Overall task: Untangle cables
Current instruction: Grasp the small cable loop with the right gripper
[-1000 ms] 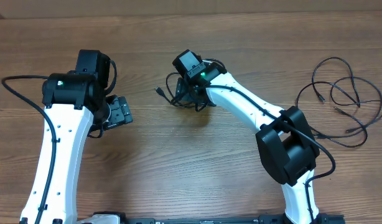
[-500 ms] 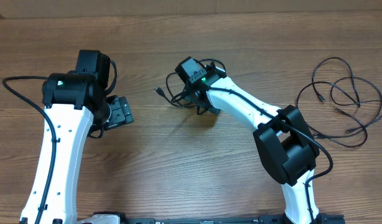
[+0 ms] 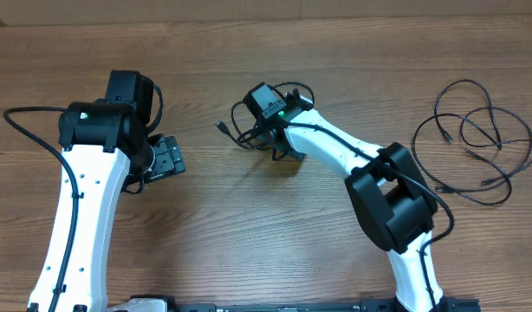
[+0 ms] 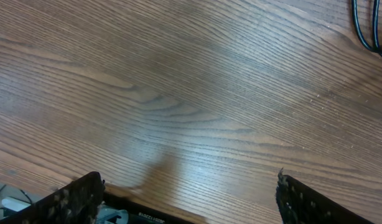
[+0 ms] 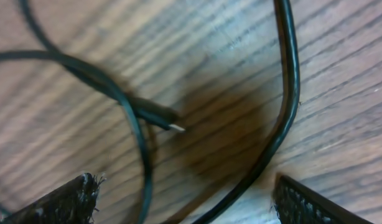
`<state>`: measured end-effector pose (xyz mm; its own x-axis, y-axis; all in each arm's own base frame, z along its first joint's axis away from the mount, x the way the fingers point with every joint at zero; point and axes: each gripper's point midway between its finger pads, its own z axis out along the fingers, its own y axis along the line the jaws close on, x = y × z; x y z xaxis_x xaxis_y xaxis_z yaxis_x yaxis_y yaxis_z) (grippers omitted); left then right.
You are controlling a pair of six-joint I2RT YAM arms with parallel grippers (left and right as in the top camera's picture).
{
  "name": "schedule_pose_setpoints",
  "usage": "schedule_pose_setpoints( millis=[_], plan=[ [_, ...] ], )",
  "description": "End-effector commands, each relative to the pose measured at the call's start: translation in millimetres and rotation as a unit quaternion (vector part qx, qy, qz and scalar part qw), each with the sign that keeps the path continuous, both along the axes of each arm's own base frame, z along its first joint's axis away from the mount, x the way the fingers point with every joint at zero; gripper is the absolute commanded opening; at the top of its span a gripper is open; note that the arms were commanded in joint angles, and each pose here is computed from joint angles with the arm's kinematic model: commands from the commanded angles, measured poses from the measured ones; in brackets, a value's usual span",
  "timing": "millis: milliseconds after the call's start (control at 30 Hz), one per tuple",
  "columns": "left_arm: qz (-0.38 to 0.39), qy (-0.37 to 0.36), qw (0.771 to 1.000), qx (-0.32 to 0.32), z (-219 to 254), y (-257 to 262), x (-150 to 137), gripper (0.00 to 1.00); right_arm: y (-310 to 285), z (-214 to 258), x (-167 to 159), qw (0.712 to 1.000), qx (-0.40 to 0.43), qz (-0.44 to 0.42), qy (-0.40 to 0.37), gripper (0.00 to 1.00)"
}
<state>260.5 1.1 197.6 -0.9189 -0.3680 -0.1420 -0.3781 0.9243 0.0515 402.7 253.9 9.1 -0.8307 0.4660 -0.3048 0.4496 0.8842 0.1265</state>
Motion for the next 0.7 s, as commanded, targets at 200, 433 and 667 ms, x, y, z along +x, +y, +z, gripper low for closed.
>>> schedule_pose_setpoints(
  millis=[200,433,667],
  plan=[
    [0.002,-0.003,1.000,-0.003,1,-1,-1,0.89,-3,-15,-2,1.000,-0.012,-0.006,0.008,0.72],
    [0.002,-0.003,1.000,-0.003,1,-1,-1,0.88,-13,-15,-11,0.999,-0.030,-0.005,0.029,0.35],
    [0.002,-0.003,1.000,-0.005,1,-1,-1,0.89,-28,0,-11,0.998,-0.053,0.020,0.031,0.06]
  ],
)
